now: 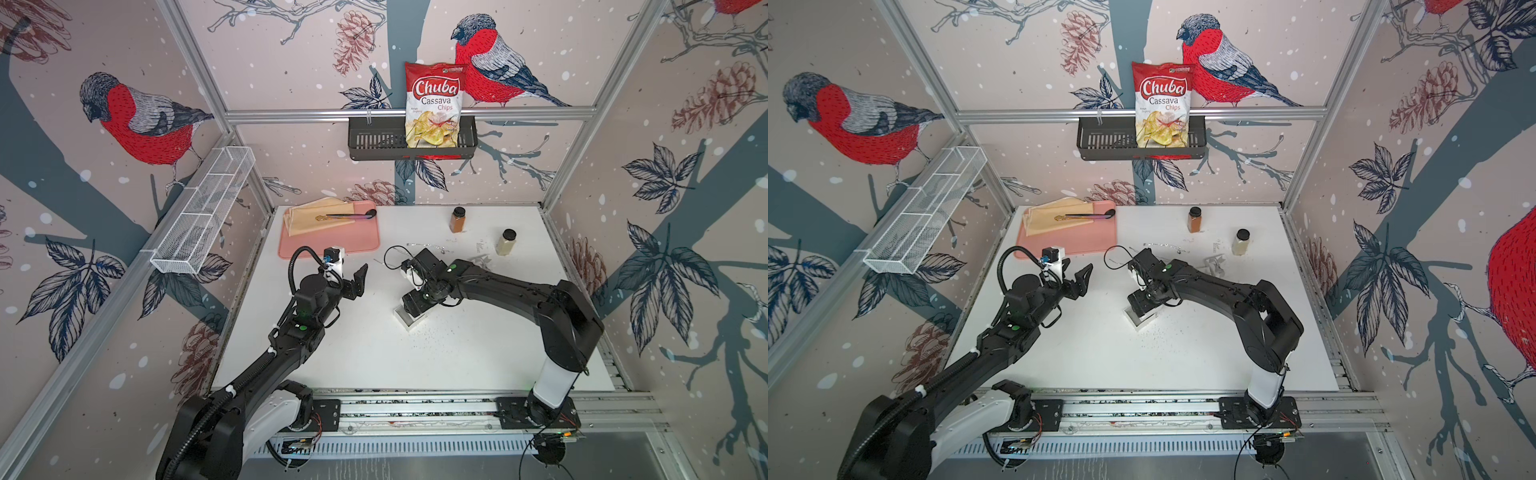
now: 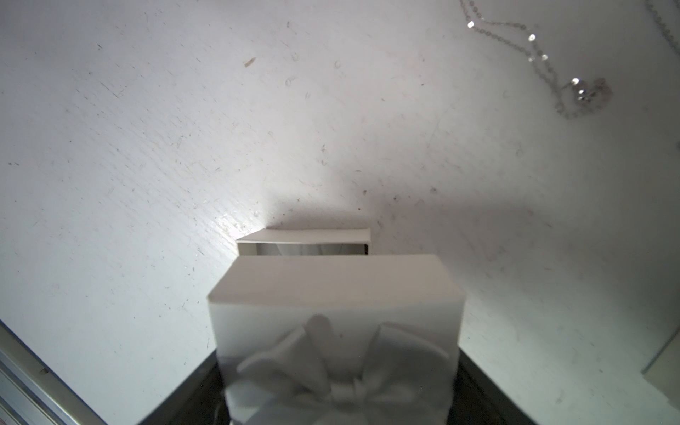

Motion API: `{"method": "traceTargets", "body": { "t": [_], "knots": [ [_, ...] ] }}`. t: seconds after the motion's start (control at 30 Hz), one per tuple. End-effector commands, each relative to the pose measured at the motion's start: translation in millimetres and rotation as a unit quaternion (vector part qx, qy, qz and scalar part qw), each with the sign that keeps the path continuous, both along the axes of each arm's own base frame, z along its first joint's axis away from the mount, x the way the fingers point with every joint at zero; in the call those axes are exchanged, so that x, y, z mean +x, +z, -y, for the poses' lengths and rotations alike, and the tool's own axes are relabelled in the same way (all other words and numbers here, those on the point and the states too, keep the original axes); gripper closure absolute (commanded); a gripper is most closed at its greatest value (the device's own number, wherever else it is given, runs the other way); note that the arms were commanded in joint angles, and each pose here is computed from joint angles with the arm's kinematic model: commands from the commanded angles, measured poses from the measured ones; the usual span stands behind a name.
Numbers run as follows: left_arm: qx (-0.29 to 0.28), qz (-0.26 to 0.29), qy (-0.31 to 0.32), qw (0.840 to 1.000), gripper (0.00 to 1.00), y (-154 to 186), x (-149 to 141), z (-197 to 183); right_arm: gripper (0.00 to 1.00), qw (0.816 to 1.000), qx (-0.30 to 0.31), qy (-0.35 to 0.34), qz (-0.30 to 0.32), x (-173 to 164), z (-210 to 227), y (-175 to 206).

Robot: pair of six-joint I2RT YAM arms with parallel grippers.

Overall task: Take the necklace out of the lift-off lid jewelry box
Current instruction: Close the lid on the jewelry box.

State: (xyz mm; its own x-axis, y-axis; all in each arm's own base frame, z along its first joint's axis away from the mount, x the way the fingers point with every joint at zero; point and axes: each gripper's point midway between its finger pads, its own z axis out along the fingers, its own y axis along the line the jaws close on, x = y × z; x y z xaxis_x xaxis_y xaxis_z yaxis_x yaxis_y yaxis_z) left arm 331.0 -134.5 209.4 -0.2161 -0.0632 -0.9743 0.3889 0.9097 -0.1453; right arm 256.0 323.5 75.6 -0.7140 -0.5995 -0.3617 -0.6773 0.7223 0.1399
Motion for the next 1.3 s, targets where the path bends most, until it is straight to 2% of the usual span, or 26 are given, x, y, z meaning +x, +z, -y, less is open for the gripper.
{"method": "traceTargets", "body": {
  "t": [0.0,1.27],
  "knots": [
    [-0.017,0.022,0.005,1.0,0.19,12,2,-1,0.19,1.0,0.001,0.006,-0.004,-3,-5,-2],
    [0.006,0.004,0.004,1.0,0.19,-11,3,-1,0.18,0.999,-0.03,0.021,-0.04,-15,-18,-18]
  ]
}}
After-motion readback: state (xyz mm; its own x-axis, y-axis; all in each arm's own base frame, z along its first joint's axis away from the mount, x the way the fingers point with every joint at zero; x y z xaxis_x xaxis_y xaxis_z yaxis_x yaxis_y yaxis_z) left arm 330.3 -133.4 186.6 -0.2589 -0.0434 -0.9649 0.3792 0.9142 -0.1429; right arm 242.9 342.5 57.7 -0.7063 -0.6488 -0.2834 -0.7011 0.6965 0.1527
